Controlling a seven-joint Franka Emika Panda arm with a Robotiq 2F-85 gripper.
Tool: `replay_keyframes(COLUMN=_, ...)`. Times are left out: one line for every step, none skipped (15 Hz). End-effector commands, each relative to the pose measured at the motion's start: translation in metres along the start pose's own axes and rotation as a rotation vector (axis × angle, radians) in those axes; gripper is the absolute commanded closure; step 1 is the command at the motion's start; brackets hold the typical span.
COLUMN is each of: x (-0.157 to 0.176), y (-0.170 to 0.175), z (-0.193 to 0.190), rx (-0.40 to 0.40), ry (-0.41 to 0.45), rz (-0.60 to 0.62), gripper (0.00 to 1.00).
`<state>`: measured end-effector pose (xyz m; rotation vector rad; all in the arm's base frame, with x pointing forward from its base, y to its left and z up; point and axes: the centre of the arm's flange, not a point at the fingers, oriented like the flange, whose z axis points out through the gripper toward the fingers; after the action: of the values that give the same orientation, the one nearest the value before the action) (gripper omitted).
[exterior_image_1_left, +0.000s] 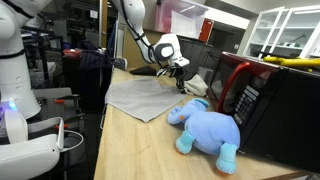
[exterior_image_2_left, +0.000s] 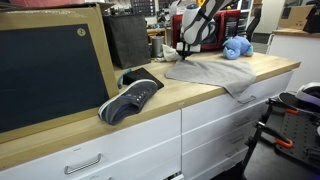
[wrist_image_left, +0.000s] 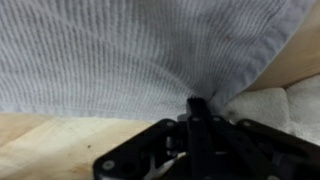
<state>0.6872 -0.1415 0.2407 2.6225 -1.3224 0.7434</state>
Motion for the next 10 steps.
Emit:
replay_keyframes(x=0.004, y=-0.001, z=0.01, rx=0.022, ry=0.093, rz=0.0, gripper=1.0)
replay_keyframes(x=0.01, y=0.005, z=0.013, rx=0.006, ry=0.115, rz=0.002, gripper=1.0)
replay_keyframes(x=0.014, y=0.012, z=0.018, rx=-0.01, ry=0.131, rz=0.002, gripper=1.0)
replay_keyframes(x=0.023, y=0.02, z=0.021, rx=-0.033, ry=0.142, rz=0.008, gripper=1.0)
replay_keyframes(x=0.031, y=0.027, z=0.019, rx=-0.048, ry=0.139, rz=0.017, gripper=1.0)
replay_keyframes(x=0.04, y=0.034, z=0.013, rx=-0.053, ry=0.126, rz=0.036, gripper=1.0)
replay_keyframes(x=0.048, y=0.038, z=0.005, rx=-0.057, ry=0.108, rz=0.057, gripper=1.0)
replay_keyframes(x=0.057, y=0.042, z=-0.006, rx=-0.052, ry=0.087, rz=0.082, gripper=0.74)
replay_keyframes(x=0.067, y=0.046, z=-0.021, rx=-0.037, ry=0.064, rz=0.107, gripper=0.72)
replay_keyframes(x=0.076, y=0.048, z=-0.033, rx=-0.024, ry=0.047, rz=0.127, gripper=0.66)
